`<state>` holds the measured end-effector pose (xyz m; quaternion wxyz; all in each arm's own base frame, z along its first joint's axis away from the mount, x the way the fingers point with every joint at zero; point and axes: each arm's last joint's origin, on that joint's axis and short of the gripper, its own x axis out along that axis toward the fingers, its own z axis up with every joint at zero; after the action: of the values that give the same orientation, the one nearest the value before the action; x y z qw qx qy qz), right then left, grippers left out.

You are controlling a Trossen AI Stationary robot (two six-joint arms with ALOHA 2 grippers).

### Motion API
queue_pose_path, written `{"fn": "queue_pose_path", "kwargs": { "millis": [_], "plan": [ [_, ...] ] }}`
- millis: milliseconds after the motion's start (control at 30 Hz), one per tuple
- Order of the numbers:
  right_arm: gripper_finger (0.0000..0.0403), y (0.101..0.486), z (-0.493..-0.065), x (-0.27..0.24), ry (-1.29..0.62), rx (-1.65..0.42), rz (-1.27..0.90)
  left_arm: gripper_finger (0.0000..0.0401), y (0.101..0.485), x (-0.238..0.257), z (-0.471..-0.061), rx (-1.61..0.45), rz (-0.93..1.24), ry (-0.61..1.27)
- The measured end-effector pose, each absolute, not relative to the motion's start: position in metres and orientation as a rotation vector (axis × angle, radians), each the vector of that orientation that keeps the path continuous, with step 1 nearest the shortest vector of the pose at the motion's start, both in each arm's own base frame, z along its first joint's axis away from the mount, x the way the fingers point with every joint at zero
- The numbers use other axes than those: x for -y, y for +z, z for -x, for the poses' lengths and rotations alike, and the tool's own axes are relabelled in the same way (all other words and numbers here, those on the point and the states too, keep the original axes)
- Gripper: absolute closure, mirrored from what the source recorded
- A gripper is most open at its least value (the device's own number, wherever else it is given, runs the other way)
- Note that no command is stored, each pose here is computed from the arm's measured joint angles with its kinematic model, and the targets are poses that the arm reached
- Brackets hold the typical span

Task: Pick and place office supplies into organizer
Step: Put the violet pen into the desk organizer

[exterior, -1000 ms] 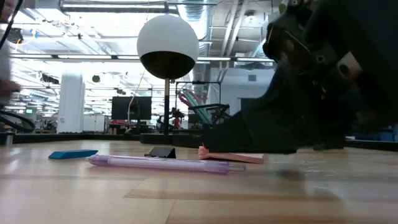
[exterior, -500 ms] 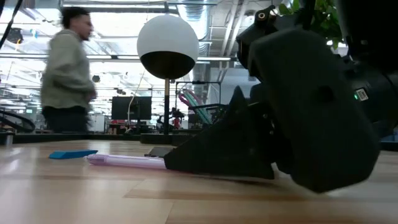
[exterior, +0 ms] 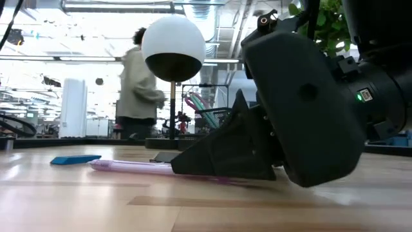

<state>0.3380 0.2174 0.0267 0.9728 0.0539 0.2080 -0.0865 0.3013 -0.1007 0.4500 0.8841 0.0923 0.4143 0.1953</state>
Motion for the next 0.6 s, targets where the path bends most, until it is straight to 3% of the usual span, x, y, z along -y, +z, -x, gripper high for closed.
{"fn": "queue_pose_path", "kwargs": {
  "millis": [267,600],
  "plan": [
    [0.0309,0.0257,-0.3366,-0.2179,-0.176,-0.435,-0.093,0.0267,0.4499,0.1008,-0.3013,-0.855,-0.164,0.419],
    [0.0352,0.0247,-0.3358,-0.2169,-0.192,-0.449,-0.085,0.0267,0.45,0.1008,-0.3013,-0.844,-0.117,0.442]
  ]
}}
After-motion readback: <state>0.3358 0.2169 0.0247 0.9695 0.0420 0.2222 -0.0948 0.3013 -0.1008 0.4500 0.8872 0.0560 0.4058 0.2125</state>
